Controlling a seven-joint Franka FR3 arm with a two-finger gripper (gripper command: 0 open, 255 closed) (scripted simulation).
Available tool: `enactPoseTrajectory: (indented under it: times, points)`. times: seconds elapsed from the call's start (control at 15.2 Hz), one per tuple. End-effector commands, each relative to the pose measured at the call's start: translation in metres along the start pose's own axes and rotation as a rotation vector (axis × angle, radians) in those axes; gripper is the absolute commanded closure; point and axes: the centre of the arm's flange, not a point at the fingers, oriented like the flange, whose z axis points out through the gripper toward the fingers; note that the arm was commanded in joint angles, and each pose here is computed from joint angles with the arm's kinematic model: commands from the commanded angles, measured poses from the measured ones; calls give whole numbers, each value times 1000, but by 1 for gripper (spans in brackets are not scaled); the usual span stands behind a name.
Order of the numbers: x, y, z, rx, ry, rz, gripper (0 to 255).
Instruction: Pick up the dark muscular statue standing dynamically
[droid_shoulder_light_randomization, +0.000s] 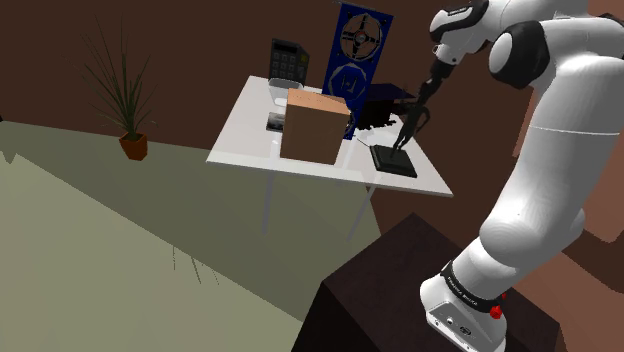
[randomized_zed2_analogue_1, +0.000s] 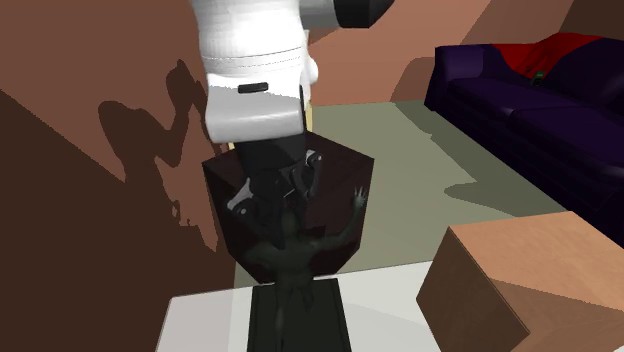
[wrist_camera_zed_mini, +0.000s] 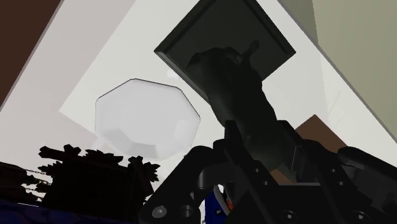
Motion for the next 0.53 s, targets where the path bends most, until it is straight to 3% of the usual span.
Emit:
enactPoseTrajectory:
  times: [0.0, 0.46]
  points:
    - [1, 0, -12, -1, 1, 0, 255]
    - [3, -1, -39, -1, 1, 0, 255]
